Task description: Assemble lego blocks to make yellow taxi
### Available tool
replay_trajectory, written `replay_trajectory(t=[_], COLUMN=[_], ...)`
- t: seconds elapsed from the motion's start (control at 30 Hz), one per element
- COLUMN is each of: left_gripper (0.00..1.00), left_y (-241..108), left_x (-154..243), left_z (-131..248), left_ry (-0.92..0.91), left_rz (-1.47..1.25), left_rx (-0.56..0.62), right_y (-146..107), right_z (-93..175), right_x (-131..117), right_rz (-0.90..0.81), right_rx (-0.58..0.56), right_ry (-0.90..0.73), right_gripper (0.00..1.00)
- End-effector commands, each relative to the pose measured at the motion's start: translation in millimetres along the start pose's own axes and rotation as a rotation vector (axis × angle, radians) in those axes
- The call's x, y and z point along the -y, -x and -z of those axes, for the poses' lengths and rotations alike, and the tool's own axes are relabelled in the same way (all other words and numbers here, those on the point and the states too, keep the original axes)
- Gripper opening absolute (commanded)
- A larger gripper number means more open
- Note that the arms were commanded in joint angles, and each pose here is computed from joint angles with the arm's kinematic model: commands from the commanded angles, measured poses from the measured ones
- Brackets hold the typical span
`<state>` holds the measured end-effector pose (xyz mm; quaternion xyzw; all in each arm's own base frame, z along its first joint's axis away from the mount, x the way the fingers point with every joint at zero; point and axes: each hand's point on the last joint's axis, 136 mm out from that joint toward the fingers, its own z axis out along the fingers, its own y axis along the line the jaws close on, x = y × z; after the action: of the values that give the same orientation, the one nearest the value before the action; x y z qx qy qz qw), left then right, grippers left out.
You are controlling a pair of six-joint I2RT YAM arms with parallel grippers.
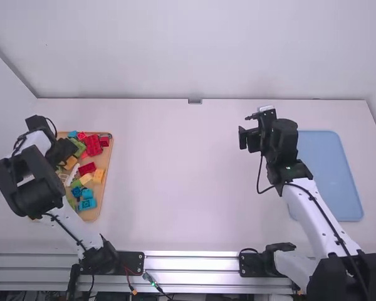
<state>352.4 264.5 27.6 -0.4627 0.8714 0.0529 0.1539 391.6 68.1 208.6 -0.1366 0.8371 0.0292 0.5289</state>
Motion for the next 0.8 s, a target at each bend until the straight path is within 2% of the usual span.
replay_trajectory(t=[0.0, 0.23, 0.77], left_gripper=[0.84, 0.78, 0.82], left_y=[-10, -11, -15], left_x=[-7, -9, -20], left_z=[-9, -11, -11], left_ry=[0.019, 0.018, 0.08], left_rz=[-0.003, 0.003, -0.01], left_rx=[-0.024, -0.019, -0.029], right_y=[16, 16, 18], right_z=[1, 1, 1], right_x=[1, 2, 2], right_rz=[-0.001, -0.001, -0.001], right_rx=[0.03, 0.03, 0.037], right_ry=[-0.001, -0.002, -0.003], right_gripper=[0.99, 0.99, 0.99])
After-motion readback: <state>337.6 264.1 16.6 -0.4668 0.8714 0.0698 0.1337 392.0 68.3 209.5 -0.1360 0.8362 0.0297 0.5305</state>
